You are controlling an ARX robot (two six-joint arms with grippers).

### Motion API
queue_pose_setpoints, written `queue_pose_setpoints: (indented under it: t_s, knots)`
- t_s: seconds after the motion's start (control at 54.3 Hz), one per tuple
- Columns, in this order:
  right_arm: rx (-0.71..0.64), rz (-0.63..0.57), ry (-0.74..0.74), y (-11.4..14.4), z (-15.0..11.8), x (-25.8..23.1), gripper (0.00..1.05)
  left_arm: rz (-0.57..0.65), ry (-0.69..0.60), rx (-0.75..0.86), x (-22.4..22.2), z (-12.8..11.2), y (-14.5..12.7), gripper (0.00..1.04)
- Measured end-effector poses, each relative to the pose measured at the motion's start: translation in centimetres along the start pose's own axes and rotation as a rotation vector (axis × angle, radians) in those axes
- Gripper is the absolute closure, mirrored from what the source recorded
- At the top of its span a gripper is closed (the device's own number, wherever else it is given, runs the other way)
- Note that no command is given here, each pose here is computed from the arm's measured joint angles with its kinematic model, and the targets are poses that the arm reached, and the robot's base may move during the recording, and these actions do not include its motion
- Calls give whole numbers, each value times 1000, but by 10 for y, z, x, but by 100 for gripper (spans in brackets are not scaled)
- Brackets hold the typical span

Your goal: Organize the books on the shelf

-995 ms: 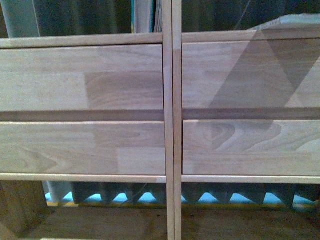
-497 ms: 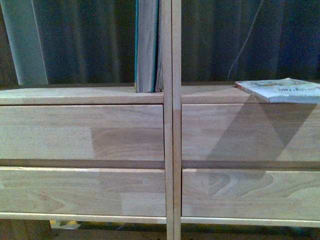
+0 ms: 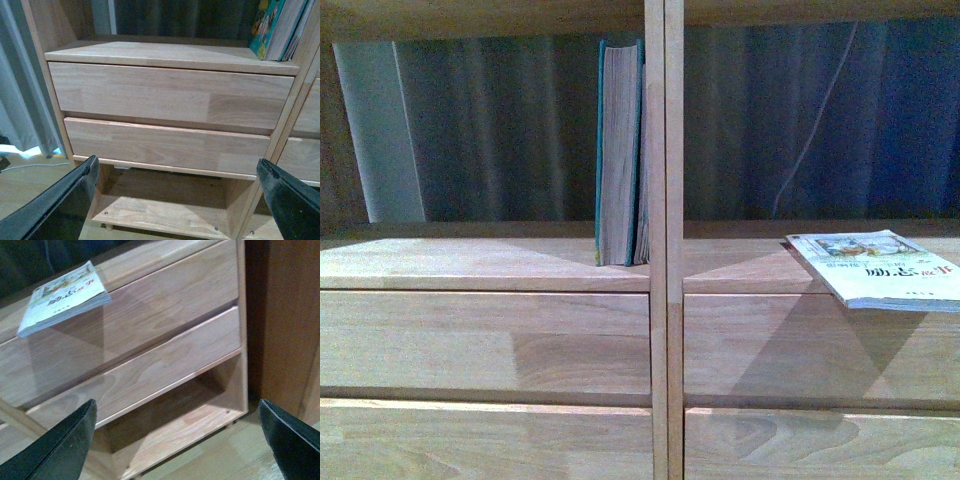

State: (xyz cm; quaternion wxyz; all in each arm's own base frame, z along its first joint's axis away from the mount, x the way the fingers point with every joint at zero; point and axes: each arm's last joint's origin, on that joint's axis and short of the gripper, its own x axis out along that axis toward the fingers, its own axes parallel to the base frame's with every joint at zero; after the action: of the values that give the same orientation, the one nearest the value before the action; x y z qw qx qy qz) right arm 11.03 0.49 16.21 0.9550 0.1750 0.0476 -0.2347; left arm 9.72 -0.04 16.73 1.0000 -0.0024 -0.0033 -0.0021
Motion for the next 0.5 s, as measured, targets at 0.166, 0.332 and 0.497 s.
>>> queue_pose_setpoints:
  t_s: [0.166, 0.332, 0.497]
  knots:
    - [232, 42, 130, 12, 4, 12, 7, 0, 0, 0, 0, 0, 0, 7]
    - [448, 75, 265, 30, 2, 35, 7, 0, 0, 0, 0, 0, 0, 7]
    - [595, 92, 319, 57, 6, 75, 7, 0, 0, 0, 0, 0, 0, 7]
